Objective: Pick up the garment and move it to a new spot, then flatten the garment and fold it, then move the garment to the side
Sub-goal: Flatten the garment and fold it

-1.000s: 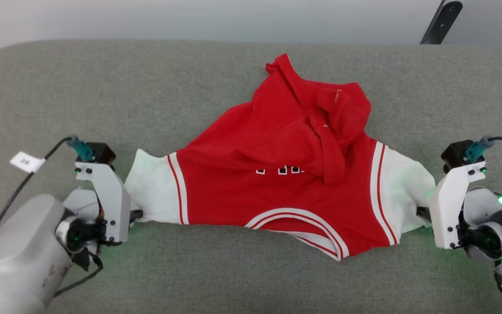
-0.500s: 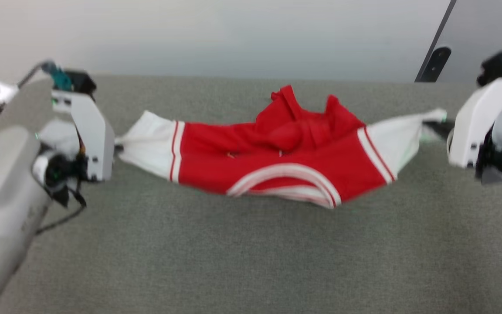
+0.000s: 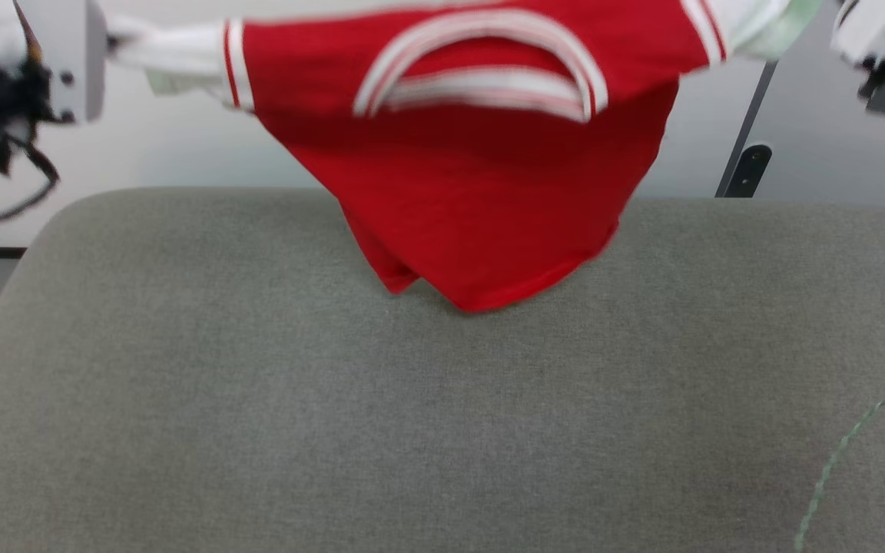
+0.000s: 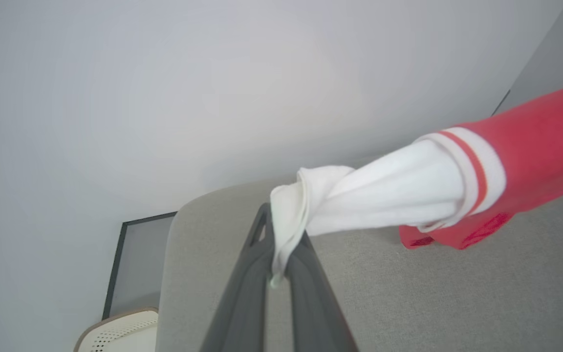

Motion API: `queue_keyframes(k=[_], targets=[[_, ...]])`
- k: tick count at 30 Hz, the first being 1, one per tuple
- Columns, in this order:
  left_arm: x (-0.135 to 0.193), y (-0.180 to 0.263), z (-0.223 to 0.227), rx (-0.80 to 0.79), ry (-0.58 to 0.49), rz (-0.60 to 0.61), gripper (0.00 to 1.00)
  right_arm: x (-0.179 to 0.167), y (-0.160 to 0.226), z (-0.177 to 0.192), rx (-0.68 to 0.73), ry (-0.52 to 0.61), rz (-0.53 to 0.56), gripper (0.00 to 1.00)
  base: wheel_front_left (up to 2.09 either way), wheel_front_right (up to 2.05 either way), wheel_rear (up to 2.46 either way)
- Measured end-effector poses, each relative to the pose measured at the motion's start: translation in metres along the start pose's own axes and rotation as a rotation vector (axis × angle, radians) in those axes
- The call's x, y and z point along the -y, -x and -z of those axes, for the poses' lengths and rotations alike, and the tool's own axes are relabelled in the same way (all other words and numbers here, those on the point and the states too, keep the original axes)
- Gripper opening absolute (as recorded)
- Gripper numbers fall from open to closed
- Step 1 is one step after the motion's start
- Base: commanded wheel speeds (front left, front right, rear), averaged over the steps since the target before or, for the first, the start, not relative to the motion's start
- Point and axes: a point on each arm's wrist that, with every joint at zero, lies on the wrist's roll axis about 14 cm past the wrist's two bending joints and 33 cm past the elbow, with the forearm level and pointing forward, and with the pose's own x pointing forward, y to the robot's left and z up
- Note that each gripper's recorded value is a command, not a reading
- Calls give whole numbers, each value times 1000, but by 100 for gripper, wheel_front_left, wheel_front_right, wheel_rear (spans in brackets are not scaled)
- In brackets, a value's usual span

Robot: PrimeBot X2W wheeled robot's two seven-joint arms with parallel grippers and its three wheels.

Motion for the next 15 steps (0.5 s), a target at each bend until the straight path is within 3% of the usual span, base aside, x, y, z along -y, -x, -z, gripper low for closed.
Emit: queue_keyframes(k=[5,15], targets=[[-10,17,-35,65,-43,-50,0,-14,2,-47,145,19,2,0,0,0,0],[-23,19,-58,135,-45,-101,0,-17,-8,-61,183,24,28,0,0,0,0]])
